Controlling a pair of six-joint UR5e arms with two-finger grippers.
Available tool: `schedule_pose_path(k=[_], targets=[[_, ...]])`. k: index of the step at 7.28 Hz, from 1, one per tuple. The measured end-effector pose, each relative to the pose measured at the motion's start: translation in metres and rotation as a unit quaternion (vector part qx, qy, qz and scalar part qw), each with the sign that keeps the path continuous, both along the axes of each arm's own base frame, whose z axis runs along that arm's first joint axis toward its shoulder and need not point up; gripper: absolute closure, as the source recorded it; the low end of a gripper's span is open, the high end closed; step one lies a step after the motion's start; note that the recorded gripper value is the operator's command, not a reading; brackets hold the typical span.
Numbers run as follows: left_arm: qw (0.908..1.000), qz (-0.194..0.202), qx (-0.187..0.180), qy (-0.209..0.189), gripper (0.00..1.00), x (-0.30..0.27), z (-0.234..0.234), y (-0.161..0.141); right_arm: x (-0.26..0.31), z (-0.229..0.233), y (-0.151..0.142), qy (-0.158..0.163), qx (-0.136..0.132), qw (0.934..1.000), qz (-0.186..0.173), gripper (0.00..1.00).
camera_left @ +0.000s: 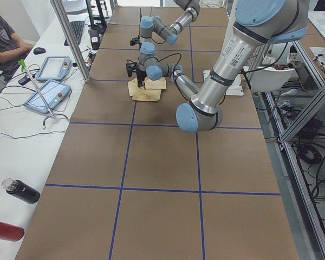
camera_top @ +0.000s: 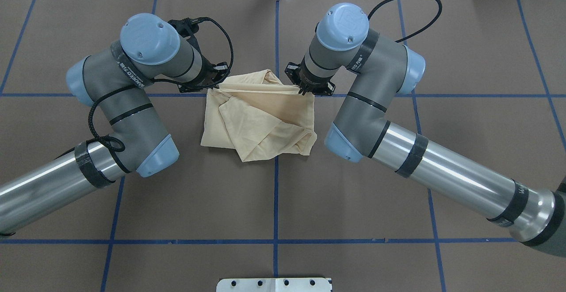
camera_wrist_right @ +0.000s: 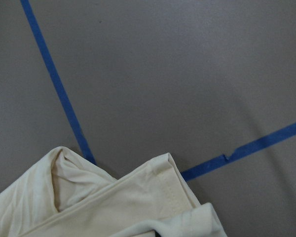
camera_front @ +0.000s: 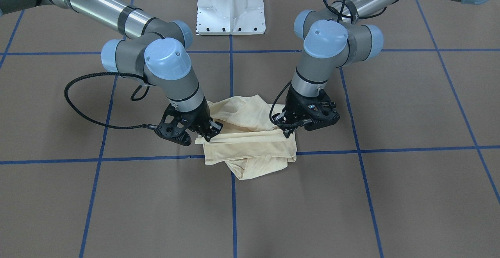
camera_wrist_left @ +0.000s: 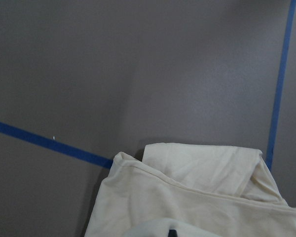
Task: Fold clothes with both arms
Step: 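Lay the folded edge on the far end and open both grippers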
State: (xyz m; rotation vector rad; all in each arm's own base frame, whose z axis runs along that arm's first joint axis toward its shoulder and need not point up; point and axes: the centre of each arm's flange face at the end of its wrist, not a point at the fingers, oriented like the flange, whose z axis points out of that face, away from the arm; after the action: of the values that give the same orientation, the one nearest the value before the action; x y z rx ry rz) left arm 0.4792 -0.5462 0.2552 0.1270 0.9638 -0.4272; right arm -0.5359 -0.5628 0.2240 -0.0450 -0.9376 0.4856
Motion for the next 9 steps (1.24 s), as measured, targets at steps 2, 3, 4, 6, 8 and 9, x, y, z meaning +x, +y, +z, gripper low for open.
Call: schedule_pose_path(k=[2, 3, 4, 6, 8, 9], targets=[[1.0000, -0.001, 0.006, 0.007, 1.00, 0.009, 0.012, -0.009, 0.000, -0.007, -0.018, -0.005, 0.005, 0.9999, 0.010, 1.00], [0.9999, -0.002, 0.009, 0.011, 1.00, 0.014, 0.012, -0.014, 0.000, -0.009, -0.024, -0.012, 0.012, 0.9998, 0.013, 1.00], [0.9998, -0.003, 0.012, 0.013, 1.00, 0.017, 0.011, -0.018, -0.001, -0.010, -0.028, -0.017, 0.016, 0.9996, 0.015, 1.00], [0.9997, -0.007, 0.017, 0.018, 1.00, 0.015, 0.007, -0.023, -0.005, -0.011, -0.034, -0.017, 0.017, 0.9996, 0.017, 1.00], [0.9996, -0.012, 0.019, 0.019, 0.64, 0.010, 0.006, -0.028, -0.005, -0.011, -0.037, -0.017, 0.016, 0.9996, 0.018, 0.01], [0.9995, -0.015, 0.019, 0.019, 0.27, 0.006, 0.007, -0.030, -0.004, -0.011, -0.039, -0.017, 0.015, 0.9995, 0.020, 0.00]])
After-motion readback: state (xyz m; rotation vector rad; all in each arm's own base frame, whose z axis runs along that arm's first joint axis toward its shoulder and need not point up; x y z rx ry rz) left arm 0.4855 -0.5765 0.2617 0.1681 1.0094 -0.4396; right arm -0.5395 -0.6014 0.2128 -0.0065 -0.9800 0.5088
